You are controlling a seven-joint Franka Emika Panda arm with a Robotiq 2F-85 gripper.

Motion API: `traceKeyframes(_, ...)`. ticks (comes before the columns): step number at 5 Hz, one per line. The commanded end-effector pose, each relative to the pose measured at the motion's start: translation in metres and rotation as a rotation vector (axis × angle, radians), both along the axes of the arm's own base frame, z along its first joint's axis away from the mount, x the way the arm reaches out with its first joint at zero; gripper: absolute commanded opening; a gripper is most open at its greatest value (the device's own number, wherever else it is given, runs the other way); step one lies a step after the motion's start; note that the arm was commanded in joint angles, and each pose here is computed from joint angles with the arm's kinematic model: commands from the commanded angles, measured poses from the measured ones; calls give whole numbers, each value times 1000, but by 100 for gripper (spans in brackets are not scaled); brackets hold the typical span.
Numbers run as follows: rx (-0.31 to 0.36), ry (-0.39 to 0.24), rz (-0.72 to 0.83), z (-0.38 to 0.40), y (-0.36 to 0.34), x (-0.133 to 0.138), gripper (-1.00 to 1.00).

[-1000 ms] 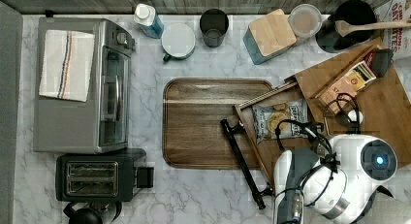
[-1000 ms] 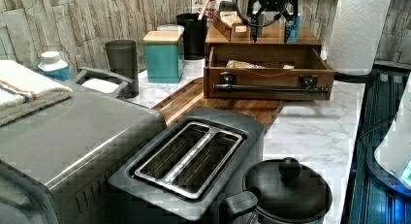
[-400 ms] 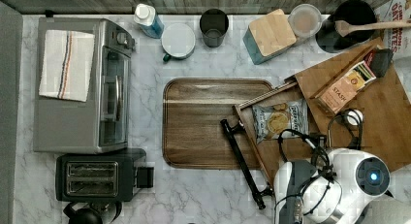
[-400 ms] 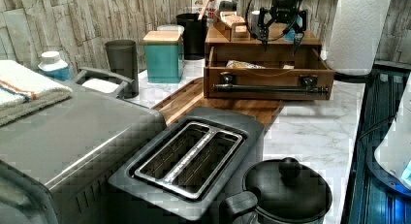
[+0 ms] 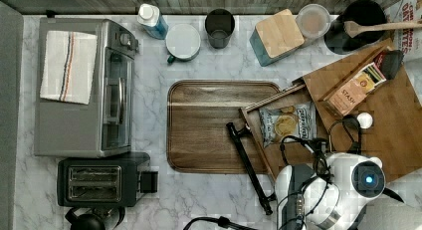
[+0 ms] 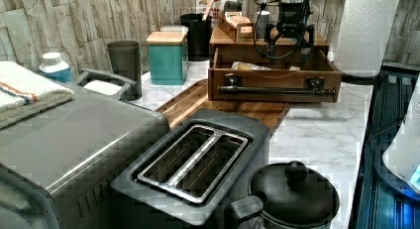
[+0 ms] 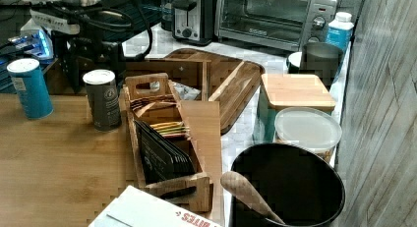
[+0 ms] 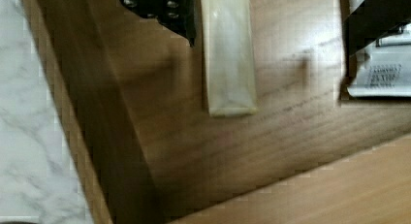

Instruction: Pick up the butter.

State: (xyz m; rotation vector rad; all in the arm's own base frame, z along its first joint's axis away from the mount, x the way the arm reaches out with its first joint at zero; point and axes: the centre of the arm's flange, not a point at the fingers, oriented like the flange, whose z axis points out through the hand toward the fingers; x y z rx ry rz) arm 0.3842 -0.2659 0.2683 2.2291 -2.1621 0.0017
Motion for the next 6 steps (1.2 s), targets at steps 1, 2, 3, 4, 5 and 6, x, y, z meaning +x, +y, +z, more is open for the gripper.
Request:
traceKeyframes(1,-15,31,-20,-13,-10,-22,100)
traceKeyframes(2,-24,25,-20,-16,-11,-26,100)
traceKeyframes(3,-10,10,-17,-32,-9,-23,100)
traceKeyframes(4,16,29,-2,-46,-9,-23,100)
traceKeyframes(5,21,29,-21,-47,-5,-29,100)
traceKeyframes(6,7,42,-43,-32,5,-28,-100)
